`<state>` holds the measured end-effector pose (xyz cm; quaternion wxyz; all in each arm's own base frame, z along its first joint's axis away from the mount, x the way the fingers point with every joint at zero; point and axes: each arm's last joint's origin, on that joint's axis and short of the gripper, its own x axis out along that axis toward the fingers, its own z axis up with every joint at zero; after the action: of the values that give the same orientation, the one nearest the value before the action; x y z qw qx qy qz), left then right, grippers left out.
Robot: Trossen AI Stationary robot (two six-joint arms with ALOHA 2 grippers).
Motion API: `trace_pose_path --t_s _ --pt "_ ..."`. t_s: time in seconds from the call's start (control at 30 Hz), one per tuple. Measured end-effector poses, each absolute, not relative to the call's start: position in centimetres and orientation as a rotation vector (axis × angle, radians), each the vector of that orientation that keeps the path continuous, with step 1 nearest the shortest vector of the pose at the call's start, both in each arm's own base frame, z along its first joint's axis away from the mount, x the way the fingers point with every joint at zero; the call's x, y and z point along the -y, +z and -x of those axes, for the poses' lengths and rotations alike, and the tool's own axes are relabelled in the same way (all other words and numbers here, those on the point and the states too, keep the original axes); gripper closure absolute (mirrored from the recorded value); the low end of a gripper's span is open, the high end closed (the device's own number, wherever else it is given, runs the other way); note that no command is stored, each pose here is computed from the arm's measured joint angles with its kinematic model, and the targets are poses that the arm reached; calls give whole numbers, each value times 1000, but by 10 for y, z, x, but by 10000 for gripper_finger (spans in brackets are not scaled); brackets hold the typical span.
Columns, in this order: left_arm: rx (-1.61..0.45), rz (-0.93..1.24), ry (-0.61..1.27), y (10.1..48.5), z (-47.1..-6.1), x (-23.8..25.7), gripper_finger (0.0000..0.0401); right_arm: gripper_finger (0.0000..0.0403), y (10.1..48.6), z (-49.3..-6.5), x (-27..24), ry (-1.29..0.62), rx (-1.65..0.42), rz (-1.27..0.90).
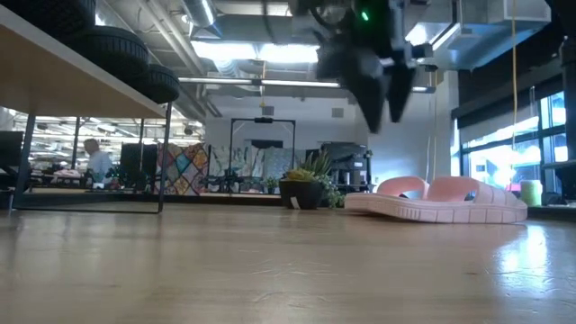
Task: Pick and place slides into the shelf
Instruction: Put the bottom pink slipper under the shelf
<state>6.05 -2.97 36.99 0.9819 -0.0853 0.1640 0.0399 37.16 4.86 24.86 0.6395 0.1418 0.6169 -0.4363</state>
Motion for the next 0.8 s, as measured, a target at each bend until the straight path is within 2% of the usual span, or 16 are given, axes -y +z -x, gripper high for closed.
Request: trace_pose_path --t_s 0.17,0.43,0.57,0.8 --pt "-330 172 80 370 -61 30 226 152 239 -336 -13 -1086 -1474 -350" --pt "-330 173 81 370 -61 30 226 152 232 -268 16 -1096 -1247 -646" --pt "-321 168 102 370 -61 29 226 152 219 -255 15 -1028 -1130 -750" --pt "-285 148 184 371 -61 27 226 152 192 -237 15 -1079 -1172 -752"
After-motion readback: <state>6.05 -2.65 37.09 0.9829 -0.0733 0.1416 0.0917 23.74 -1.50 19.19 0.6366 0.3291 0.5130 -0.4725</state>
